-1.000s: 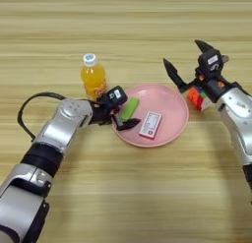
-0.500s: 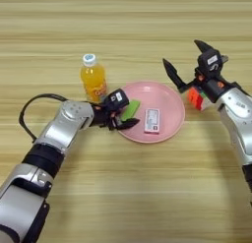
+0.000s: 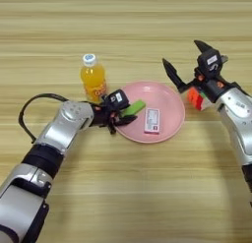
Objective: Move the objects on the table
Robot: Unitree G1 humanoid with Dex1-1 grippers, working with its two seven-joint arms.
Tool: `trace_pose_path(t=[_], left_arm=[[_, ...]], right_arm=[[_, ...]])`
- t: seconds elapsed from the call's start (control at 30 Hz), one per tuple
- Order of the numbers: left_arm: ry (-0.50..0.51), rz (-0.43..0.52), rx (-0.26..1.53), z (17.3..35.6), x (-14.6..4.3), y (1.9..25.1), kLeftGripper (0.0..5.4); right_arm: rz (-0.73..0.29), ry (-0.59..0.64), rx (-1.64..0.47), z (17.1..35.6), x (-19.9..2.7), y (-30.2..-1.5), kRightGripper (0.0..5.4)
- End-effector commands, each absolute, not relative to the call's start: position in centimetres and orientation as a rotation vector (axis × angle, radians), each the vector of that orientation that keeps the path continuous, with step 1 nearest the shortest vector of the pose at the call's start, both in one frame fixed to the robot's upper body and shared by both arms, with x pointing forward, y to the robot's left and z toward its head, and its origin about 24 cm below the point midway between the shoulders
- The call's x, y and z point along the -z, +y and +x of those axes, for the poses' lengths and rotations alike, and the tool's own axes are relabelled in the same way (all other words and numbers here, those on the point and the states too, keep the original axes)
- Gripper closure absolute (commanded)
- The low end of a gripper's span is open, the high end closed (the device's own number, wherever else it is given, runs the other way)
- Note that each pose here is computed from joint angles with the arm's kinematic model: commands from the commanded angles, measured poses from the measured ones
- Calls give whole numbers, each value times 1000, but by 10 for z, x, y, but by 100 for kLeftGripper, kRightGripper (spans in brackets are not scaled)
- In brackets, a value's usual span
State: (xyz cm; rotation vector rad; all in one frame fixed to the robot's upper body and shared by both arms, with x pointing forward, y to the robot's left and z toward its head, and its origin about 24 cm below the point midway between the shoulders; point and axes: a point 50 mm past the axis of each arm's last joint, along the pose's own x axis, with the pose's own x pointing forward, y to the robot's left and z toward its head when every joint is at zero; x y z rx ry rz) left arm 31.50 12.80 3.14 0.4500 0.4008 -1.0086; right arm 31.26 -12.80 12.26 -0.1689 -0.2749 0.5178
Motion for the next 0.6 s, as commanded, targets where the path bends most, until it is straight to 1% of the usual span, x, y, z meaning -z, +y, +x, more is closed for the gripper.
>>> trace_pose_path(t=[0.03, 0.1, 0.17, 0.43, 0.5, 0.6], left_arm=[[518, 497, 979, 306, -12, 143, 374], [514, 501, 978, 306, -12, 144, 395], [512, 501, 977, 306, -12, 144, 403], [483, 495, 968, 306, -14, 144, 403], [462, 487, 963, 307, -16, 144, 403], [428, 506, 965, 307, -19, 143, 404]], right_arm=[[-161, -260, -515, 314, -122, -128, 0], [-161, -260, -516, 314, -121, -128, 0], [-161, -260, -516, 314, -121, -128, 0], [-160, -260, -516, 314, -121, -128, 0], [-159, -260, -516, 314, -121, -128, 0], [-158, -261, -516, 314, -121, -128, 0]])
